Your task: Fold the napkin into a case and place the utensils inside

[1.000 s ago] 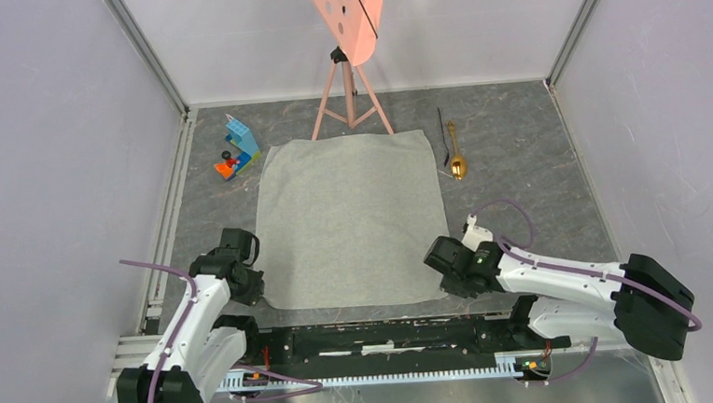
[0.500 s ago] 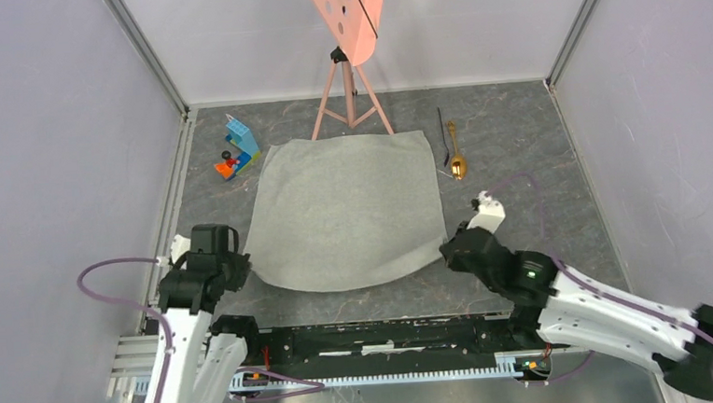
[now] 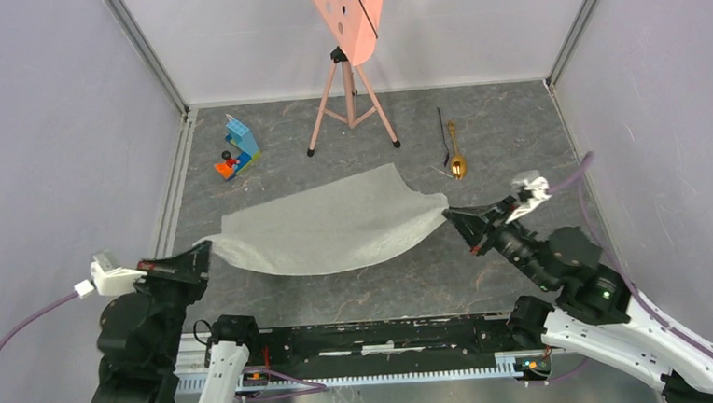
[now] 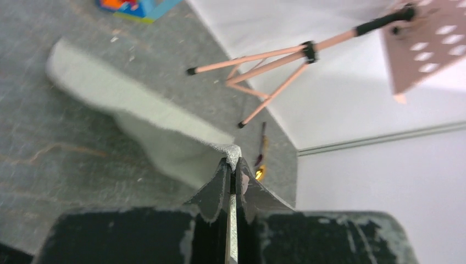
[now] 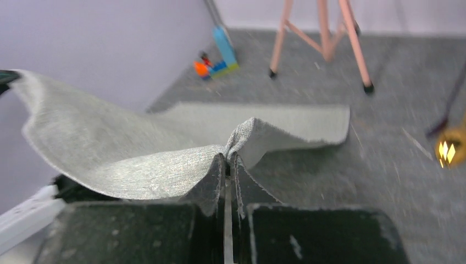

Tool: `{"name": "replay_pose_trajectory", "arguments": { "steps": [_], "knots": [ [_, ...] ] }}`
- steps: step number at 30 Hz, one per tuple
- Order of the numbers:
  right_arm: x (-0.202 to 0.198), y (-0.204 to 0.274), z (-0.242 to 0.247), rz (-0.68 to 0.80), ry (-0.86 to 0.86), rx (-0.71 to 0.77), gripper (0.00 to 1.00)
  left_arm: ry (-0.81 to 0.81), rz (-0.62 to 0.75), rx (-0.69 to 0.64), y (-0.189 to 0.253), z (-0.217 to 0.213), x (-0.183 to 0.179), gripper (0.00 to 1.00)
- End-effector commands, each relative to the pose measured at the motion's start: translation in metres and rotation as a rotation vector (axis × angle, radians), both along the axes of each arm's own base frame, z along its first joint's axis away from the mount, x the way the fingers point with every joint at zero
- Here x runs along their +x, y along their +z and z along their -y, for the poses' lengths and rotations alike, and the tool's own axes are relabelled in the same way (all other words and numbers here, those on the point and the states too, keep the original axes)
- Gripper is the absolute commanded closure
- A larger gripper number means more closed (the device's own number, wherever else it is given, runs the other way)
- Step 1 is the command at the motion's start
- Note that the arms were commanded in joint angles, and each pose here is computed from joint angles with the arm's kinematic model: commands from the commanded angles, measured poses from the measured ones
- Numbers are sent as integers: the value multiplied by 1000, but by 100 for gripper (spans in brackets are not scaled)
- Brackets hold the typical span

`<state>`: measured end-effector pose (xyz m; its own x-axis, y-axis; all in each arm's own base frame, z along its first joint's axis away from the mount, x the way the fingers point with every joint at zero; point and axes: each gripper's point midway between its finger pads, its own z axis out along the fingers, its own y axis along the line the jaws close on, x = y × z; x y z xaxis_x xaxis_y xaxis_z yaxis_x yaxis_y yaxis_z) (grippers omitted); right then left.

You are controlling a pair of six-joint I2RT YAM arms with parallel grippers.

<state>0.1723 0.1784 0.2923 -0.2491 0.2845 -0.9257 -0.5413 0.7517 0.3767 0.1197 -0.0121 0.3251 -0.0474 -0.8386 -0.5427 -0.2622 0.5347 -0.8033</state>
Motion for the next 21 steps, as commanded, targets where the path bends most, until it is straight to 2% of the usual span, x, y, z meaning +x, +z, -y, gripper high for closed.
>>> {"name": "replay_pose_trajectory", "arguments": {
  "steps": [1,6,10,13,16,21],
  "knots": [
    [-40,105,4,313,193,134,100,-77,243,129,80,5,-17,98],
    [-78,166,14,455,324,207,100,-82,438,241,153,2,-47,98],
    [-102,206,22,561,400,272,100,-125,571,277,198,10,-63,98],
    [-90,218,28,566,321,311,100,-121,626,257,216,12,-59,98],
    [-40,196,32,438,100,273,100,-108,573,238,208,12,-23,98],
    [45,147,50,248,-328,98,100,-32,281,209,154,3,77,98]
  ]
}}
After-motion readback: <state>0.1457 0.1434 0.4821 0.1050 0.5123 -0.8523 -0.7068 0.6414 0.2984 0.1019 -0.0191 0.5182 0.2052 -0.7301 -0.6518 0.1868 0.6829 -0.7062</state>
